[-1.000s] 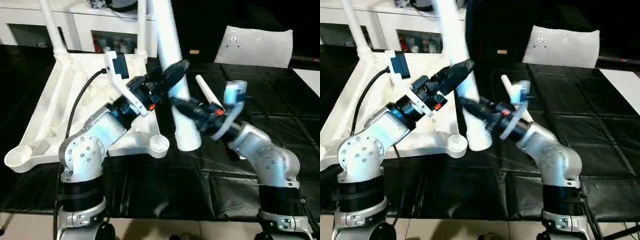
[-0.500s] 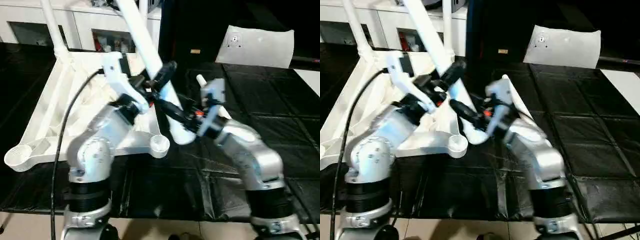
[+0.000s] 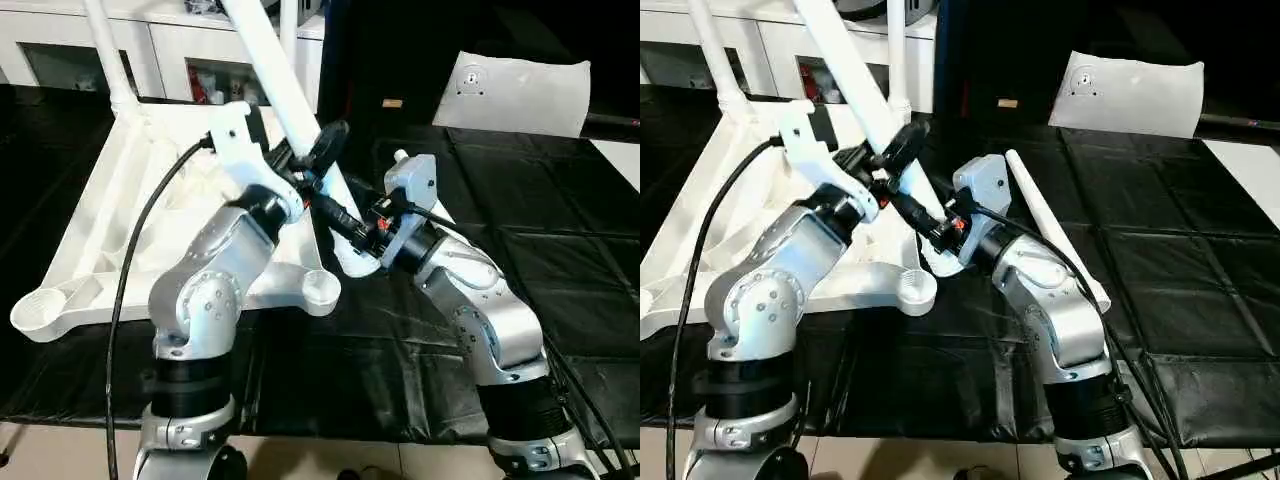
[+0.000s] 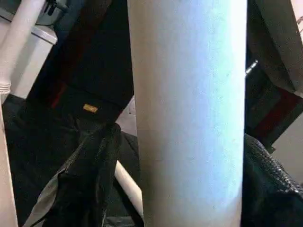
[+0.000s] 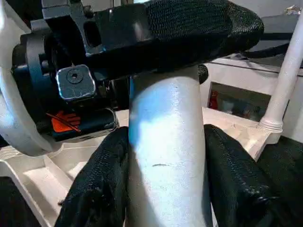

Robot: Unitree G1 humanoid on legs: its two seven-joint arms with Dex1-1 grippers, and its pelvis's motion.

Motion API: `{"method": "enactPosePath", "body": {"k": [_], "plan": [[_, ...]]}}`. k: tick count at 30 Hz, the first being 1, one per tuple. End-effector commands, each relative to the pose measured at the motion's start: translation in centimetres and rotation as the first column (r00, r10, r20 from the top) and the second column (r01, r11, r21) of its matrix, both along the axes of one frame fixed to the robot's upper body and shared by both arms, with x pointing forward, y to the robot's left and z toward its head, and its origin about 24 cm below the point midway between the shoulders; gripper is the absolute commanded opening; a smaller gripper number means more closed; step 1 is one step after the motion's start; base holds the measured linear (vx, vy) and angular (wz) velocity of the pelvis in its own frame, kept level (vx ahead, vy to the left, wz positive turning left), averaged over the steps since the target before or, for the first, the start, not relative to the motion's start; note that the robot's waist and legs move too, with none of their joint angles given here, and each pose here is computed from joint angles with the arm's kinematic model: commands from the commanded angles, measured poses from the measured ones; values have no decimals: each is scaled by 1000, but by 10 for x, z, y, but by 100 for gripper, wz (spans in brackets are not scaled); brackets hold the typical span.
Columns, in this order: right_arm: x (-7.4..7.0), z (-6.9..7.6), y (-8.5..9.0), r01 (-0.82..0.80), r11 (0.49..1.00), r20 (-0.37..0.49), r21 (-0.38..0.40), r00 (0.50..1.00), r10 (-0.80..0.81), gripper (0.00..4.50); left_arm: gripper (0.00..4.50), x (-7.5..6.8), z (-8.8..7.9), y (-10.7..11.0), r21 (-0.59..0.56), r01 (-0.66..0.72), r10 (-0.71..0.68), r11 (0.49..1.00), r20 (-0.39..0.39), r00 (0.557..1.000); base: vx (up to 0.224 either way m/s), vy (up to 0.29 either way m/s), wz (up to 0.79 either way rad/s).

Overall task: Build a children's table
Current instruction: Pick table leg

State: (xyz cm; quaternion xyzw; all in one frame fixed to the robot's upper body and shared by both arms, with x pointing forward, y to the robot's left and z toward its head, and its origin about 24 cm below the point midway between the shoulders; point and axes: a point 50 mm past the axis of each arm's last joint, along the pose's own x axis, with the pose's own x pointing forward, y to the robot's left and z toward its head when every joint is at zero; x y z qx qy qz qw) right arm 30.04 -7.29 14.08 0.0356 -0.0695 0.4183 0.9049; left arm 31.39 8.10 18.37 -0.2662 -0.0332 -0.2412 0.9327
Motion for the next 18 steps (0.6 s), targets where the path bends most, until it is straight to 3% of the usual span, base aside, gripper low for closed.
{"method": "enactPosePath", "body": {"k": [1,18], "plan": [[2,3,-3,21,1000,29,6,999,-21,186,300,3,1,3,-4,-36,36,999,-1,999,0,0,0],[3,2,-5,27,1000,42,6,999,-27,186,300,2,5,6,-11,-29,29,1000,21,999,0,0,0]]}}
